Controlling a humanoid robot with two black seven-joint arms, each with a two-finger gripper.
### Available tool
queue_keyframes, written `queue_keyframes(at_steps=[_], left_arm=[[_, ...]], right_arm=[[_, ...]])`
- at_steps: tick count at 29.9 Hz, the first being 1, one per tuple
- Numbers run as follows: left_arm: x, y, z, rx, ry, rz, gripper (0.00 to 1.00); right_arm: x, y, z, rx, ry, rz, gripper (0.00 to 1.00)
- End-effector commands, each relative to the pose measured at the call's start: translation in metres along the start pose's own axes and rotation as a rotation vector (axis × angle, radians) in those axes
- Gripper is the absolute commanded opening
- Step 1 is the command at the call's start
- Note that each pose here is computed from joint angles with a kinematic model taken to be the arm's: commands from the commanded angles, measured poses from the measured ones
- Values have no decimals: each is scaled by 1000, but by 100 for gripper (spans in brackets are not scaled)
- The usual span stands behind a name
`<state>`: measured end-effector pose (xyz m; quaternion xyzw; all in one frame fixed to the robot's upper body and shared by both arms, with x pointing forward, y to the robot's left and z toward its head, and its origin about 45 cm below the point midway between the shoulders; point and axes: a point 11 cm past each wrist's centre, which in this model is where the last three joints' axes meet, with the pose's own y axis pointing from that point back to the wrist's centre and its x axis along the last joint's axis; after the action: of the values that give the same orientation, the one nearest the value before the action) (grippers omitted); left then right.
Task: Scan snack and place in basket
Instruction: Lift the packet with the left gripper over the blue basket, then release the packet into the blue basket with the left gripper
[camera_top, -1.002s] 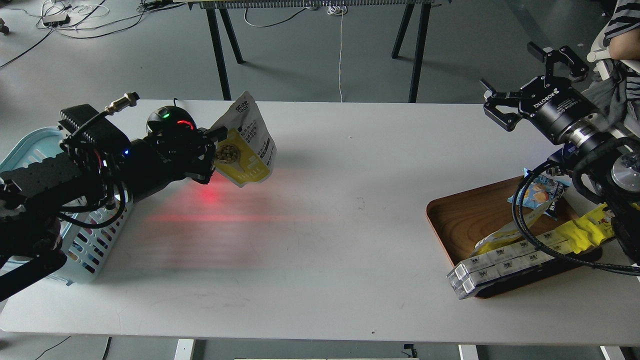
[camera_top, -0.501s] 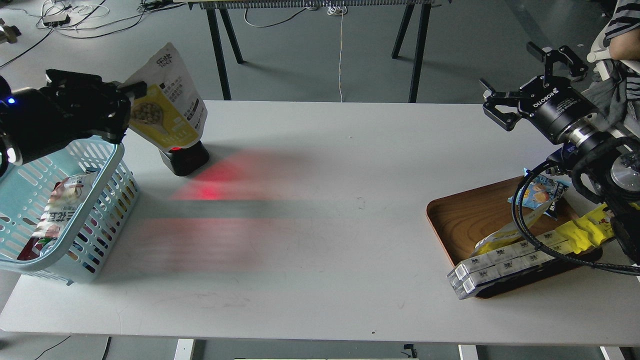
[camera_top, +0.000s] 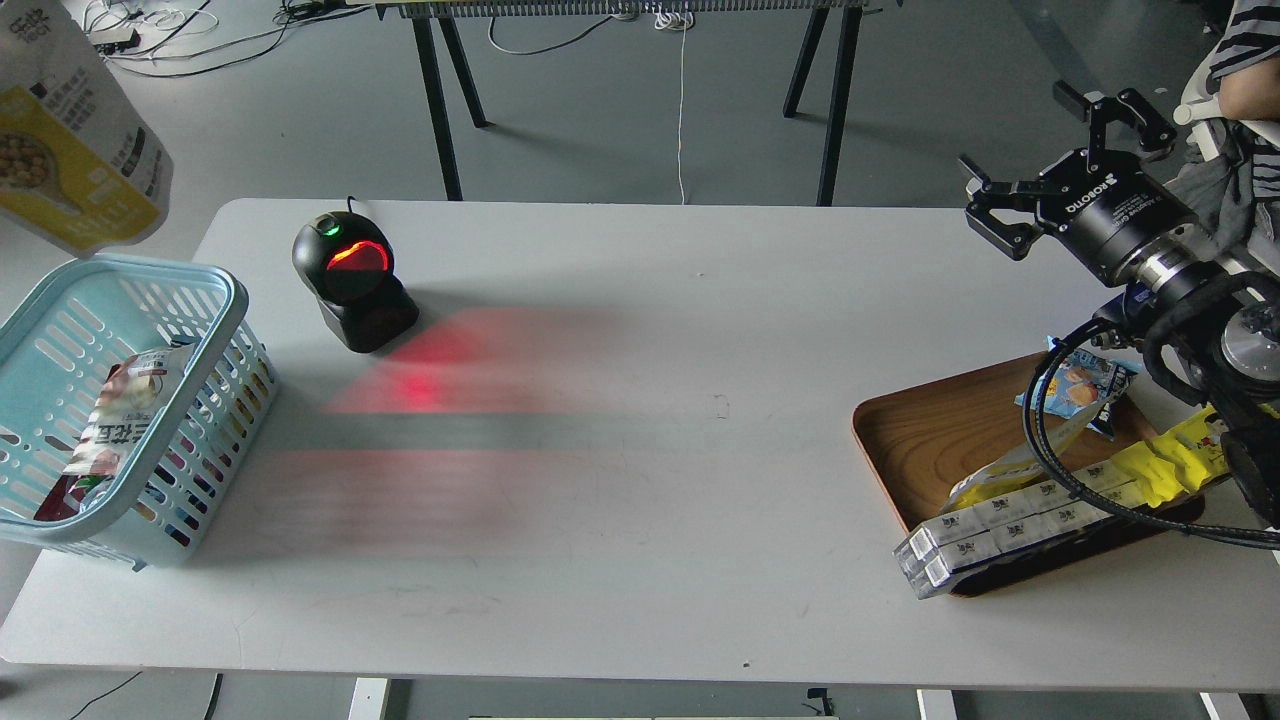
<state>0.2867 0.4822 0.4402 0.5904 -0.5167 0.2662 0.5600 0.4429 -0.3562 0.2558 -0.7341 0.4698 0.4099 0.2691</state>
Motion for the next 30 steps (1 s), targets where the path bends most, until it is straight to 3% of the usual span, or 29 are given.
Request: queue_keyframes(at_steps=[1,16,30], left_arm=[[-18,5,-16,34,36,-32,0],[-115,26,-19,60,57,-108,0],[-178,45,-12,61,59,-149,0]], right_arm=[[-1,0,0,1,0,-2,100],[0,0,1,-3,-2,-1,100],[1,0,2,-6,0,1,100]])
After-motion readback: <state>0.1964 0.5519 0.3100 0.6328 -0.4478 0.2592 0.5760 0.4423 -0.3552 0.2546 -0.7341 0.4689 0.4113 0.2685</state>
